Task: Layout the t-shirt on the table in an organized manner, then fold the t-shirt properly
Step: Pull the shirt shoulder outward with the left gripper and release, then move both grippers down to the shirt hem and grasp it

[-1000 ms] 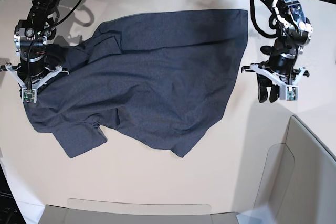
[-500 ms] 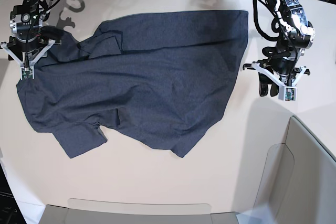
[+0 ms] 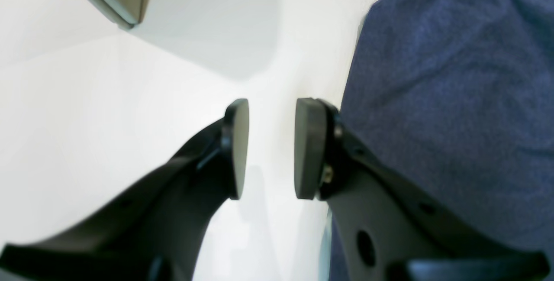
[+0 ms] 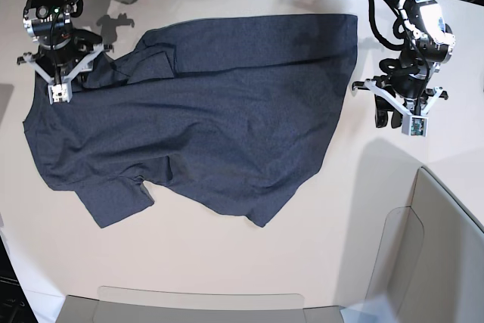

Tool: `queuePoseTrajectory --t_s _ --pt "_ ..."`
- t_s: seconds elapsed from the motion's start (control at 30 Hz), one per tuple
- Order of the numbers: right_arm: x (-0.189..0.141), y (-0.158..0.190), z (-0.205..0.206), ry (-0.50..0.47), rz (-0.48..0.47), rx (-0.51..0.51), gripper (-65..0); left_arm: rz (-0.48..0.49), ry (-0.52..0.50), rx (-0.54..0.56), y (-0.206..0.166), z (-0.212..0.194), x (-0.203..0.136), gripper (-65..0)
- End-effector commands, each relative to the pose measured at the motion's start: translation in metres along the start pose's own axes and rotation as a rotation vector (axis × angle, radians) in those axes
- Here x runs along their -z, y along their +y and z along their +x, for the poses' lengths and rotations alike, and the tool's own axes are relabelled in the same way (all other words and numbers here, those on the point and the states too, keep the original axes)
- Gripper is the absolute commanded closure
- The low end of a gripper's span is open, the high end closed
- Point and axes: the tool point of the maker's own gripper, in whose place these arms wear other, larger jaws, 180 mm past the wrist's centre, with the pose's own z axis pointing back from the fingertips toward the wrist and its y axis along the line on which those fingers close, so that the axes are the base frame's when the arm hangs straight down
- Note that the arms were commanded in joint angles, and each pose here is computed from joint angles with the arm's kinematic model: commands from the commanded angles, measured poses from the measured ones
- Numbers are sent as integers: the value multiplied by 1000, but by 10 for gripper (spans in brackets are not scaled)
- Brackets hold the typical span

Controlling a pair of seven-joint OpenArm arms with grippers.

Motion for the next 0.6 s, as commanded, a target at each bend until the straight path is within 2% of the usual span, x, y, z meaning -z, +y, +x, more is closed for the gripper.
queuePoseTrajectory --t_s 0.0,0.03,0.07,0.27,0.5,0.57 --pt "-3 5 8 -36 24 -9 -83 7 -41 13 3 11 -3 -182" --pt "-4 9 2 -22 38 -17 -7 5 -41 14 2 11 -2 -182" --pt "-4 13 -1 -13 46 -24 0 5 -39 14 2 11 -2 -182" --pt "3 14 -21 47 59 -37 0 1 -40 7 1 10 -2 -182" --pt "41 11 -59 189 75 27 0 1 -23 8 1 3 -4 -182" --pt "46 10 -68 202 77 32 0 -1 -13 7 0 -1 -5 -182"
